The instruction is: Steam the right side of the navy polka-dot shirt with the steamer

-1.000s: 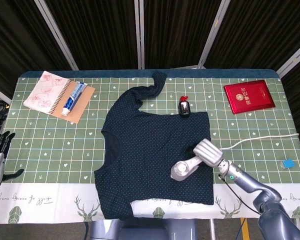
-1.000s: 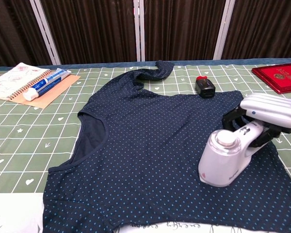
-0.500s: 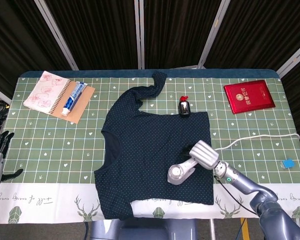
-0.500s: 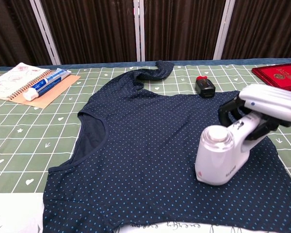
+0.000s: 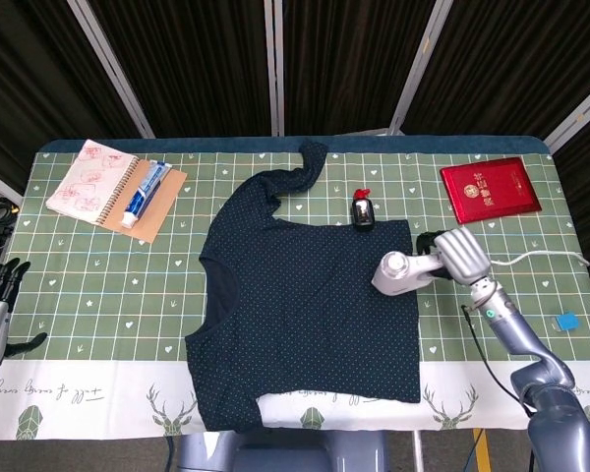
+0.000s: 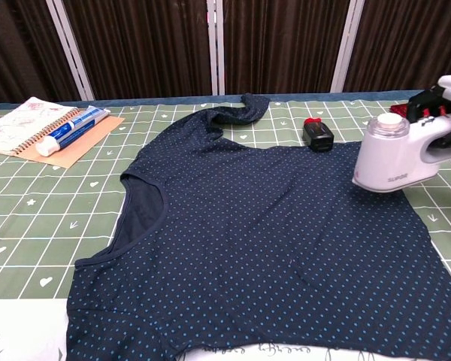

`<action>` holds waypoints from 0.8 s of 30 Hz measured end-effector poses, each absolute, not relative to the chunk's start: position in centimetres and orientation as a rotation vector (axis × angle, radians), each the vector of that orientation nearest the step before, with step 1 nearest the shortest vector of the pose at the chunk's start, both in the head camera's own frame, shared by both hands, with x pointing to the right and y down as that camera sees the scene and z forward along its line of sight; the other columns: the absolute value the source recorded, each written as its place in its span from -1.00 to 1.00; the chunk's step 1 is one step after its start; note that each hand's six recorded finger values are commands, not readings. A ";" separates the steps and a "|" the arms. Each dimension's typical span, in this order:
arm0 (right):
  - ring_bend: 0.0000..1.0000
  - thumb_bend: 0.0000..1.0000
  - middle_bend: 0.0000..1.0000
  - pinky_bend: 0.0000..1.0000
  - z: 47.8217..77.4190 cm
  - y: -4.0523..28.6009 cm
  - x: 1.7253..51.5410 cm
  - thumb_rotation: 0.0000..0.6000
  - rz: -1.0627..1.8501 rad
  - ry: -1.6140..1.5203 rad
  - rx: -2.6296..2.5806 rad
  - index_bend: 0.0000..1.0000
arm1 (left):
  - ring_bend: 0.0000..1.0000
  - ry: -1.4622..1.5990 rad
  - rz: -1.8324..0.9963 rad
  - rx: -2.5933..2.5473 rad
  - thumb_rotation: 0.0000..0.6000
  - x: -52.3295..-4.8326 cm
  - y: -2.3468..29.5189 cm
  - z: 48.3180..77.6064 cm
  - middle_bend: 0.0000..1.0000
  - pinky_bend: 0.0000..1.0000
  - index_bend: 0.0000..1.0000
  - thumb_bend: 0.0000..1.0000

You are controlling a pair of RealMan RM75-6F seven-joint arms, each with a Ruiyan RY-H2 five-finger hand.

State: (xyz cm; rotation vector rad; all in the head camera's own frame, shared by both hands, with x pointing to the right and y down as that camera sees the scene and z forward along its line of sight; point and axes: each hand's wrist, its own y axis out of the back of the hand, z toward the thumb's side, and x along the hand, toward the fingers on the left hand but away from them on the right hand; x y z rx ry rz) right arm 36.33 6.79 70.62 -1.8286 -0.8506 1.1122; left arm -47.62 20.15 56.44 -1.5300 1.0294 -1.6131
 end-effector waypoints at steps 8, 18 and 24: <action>0.40 0.58 0.37 0.94 70.9 5.6 42.0 1.00 1.343 -0.975 -1.714 0.65 | -1.00 1.028 -1.617 -1.528 1.00 -47.6 20.2 56.5 -1.00 -1.00 -1.00 -1.00; 0.32 0.23 0.27 0.83 71.7 6.3 43.8 1.00 1.450 -0.945 -1.690 0.47 | -1.00 1.018 -1.618 -1.531 1.00 -47.4 20.3 56.7 -1.00 -1.00 -1.00 -1.00; -0.21 -0.79 -0.27 0.25 72.3 6.8 43.6 1.00 1.474 -0.879 -1.712 -0.29 | -1.00 1.018 -1.617 -1.531 1.00 -47.4 20.3 56.7 -1.00 -1.00 -1.00 -1.00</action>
